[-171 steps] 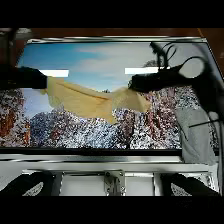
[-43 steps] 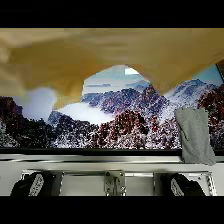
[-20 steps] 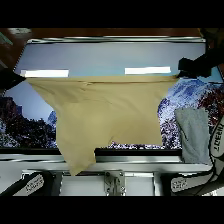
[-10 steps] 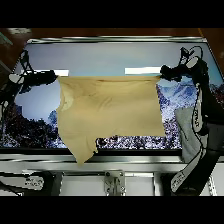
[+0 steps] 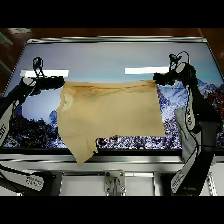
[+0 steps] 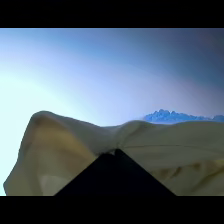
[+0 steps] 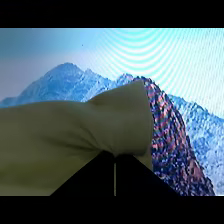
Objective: Fold the shirts.
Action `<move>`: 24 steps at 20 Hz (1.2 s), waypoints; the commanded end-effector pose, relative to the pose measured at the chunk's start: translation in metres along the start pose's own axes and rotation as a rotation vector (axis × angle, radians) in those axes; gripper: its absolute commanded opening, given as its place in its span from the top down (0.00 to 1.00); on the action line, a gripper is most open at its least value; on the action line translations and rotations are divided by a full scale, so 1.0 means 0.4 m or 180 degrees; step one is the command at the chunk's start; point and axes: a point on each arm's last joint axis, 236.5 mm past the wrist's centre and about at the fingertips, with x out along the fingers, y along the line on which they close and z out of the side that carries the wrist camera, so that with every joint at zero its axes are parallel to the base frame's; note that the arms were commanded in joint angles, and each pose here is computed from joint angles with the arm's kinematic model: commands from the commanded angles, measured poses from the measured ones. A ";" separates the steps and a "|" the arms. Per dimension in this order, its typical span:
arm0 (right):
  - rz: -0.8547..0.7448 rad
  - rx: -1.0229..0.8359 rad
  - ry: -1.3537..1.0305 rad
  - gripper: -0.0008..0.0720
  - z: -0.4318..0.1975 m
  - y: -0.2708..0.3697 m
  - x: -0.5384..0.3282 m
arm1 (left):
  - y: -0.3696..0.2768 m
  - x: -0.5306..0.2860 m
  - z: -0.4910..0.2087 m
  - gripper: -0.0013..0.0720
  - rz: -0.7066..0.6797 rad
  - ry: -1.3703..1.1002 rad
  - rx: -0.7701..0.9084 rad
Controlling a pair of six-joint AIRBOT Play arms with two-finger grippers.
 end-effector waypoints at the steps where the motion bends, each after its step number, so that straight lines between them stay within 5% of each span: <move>1: -0.0147 -0.0158 0.0925 0.91 -0.165 -0.015 -0.046 | 0.016 -0.038 -0.112 0.94 -0.0122 0.0724 -0.0110; 7: -0.0424 -0.0032 0.1452 0.91 -0.257 -0.063 -0.080 | 0.087 -0.107 -0.289 0.94 0.0090 0.1750 -0.0571; 15: -0.0357 0.0114 0.1665 0.89 -0.298 -0.042 -0.071 | 0.089 -0.097 -0.351 0.94 0.0099 0.2034 -0.0811; 16: -0.0296 0.0120 0.1659 0.76 -0.296 -0.031 -0.073 | 0.084 -0.101 -0.350 0.88 0.0080 0.2049 -0.0816; 18: -0.0138 0.0082 0.1652 0.26 -0.290 0.001 -0.101 | 0.073 -0.123 -0.335 0.39 0.0034 0.2110 -0.0803; 19: -0.0099 -0.0010 0.1644 0.26 -0.284 0.010 -0.128 | 0.065 -0.145 -0.318 0.32 -0.0007 0.2157 -0.0784; 24: -0.0663 -0.0292 0.1578 0.26 -0.253 -0.078 -0.366 | 0.055 -0.347 -0.252 0.31 -0.0222 0.2351 -0.0579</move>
